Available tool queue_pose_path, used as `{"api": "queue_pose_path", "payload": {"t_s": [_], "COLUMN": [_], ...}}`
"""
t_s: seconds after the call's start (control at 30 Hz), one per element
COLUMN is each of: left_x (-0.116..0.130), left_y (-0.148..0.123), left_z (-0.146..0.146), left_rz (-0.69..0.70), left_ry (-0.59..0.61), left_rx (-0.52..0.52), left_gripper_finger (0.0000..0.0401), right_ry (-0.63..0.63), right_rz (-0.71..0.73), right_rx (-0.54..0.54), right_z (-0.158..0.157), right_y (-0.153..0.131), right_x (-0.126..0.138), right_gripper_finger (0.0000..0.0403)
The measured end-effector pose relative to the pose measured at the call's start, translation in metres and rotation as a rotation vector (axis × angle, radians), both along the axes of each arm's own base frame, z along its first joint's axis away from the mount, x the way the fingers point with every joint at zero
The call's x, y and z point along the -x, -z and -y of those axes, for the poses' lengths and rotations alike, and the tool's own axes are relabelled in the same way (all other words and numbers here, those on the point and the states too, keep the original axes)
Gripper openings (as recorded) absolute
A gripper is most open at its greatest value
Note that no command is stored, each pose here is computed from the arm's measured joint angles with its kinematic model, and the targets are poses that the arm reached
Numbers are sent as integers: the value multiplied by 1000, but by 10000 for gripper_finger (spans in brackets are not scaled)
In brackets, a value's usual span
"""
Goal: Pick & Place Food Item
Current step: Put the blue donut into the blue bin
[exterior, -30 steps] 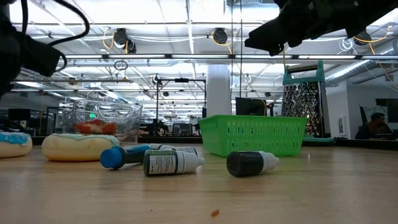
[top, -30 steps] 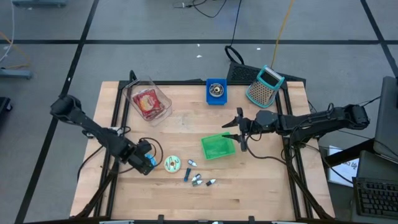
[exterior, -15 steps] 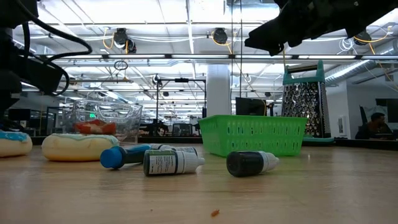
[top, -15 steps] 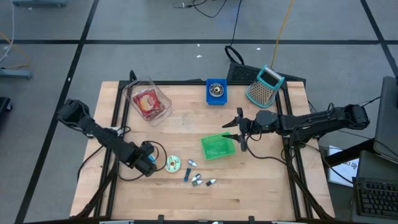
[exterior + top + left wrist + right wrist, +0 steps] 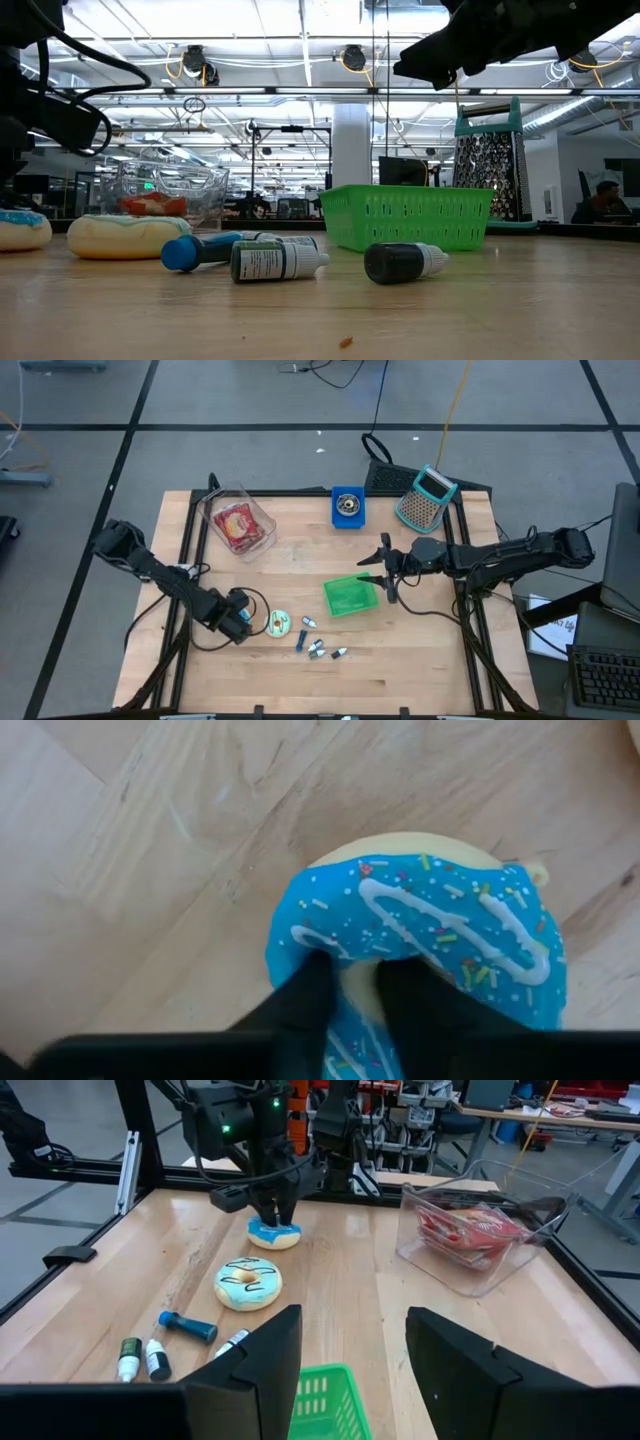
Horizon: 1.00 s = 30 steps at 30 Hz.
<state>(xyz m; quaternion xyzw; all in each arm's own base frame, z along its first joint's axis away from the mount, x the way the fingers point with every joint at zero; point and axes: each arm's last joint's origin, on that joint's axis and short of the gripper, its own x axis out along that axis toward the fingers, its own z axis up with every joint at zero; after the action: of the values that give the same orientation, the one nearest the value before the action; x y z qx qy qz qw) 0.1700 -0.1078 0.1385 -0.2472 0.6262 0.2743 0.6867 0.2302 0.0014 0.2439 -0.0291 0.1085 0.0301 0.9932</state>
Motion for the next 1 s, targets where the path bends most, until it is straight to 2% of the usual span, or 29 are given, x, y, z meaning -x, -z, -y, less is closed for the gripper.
{"api": "queue_pose_path", "payload": {"t_s": [0.13,0.33,0.43,0.5,0.63,0.8,0.9,1.0], "left_x": [0,-5,-17,-21,-40,-61,-74,-86], "left_y": [0,-9,-27,-38,-67,-101,-123,-136], "left_z": [0,0,1,-2,-6,-20,-32,-44], "left_rz": [1,44,128,162,261,321,369,368], "left_ry": [-4,12,59,92,204,329,388,460], "left_rx": [-1,-9,-15,-61,-171,-367,-560,-799], "left_gripper_finger": [16,19,7,8,9,10,12,5], "right_ry": [0,0,-1,0,0,-2,1,15], "right_rz": [0,0,0,1,4,8,20,62], "right_rx": [0,0,0,0,0,-1,-13,-81], "right_z": [0,0,0,0,0,-1,0,0], "right_y": [0,0,0,0,0,-1,-2,-3], "right_x": [0,0,0,0,0,0,-1,-5], "right_gripper_finger": [171,171,171,171,171,171,171,171]}}
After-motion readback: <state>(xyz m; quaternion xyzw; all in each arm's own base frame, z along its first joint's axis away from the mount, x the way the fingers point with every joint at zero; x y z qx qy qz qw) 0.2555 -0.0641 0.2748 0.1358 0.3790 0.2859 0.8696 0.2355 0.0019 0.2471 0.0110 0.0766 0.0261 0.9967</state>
